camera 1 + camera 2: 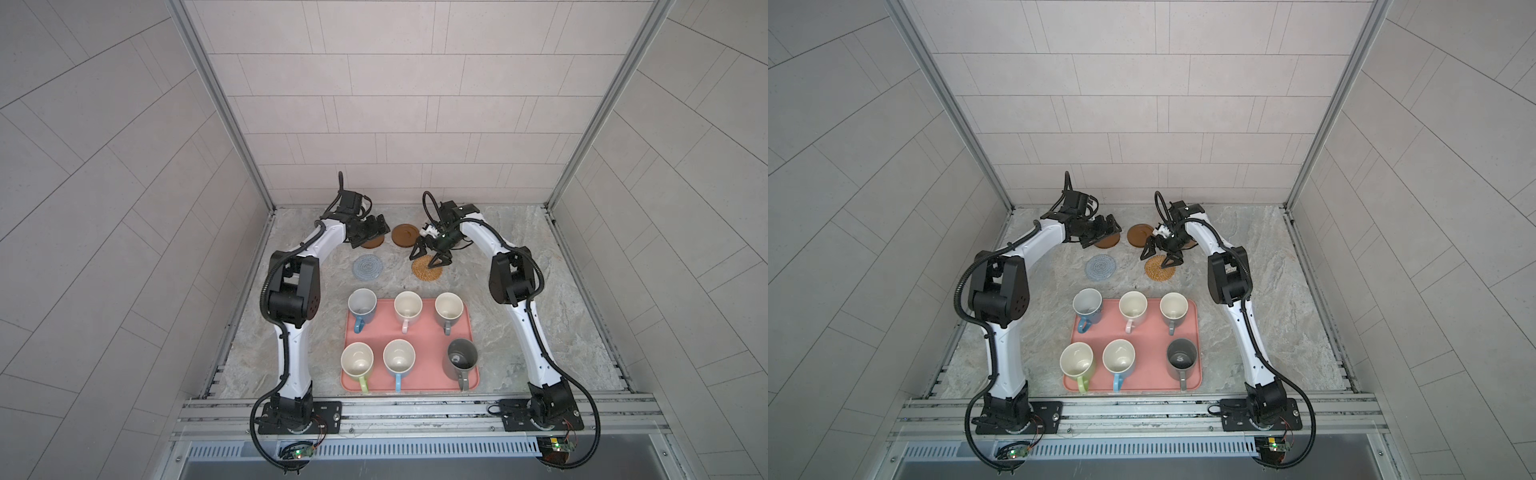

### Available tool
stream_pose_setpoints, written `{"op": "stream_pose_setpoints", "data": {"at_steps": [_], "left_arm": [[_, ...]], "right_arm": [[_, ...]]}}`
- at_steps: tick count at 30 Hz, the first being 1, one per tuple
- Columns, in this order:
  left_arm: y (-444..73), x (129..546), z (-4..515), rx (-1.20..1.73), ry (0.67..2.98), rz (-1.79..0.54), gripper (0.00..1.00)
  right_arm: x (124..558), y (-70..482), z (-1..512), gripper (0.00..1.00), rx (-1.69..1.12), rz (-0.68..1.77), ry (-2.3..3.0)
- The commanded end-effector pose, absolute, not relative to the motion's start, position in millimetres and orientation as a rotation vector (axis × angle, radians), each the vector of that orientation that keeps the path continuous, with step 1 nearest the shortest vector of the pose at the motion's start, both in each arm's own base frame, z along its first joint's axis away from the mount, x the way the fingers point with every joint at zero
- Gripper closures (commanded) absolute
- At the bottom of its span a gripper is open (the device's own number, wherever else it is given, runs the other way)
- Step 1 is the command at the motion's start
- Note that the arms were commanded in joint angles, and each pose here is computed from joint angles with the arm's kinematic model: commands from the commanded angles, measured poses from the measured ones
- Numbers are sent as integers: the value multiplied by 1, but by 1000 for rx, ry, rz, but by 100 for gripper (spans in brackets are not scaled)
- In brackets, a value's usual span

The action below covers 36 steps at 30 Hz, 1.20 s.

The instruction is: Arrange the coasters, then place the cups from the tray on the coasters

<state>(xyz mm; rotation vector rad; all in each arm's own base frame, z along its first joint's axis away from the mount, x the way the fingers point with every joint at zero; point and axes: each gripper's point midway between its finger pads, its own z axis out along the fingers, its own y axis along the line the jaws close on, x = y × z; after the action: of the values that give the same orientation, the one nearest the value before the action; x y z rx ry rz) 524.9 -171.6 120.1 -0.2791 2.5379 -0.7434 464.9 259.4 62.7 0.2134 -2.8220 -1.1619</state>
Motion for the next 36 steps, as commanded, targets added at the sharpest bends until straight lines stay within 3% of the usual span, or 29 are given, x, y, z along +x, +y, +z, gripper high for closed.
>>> {"op": "stream_pose_setpoints", "data": {"at_steps": [1,36], "left_arm": [[-170,529,137,-273,2512,-754,0],[-170,525,130,-288,2525,-760,0]], "right_arm": [[458,266,23,1,213,-1102,-2782],[477,312,7,0,251,-1219,-2800]]}}
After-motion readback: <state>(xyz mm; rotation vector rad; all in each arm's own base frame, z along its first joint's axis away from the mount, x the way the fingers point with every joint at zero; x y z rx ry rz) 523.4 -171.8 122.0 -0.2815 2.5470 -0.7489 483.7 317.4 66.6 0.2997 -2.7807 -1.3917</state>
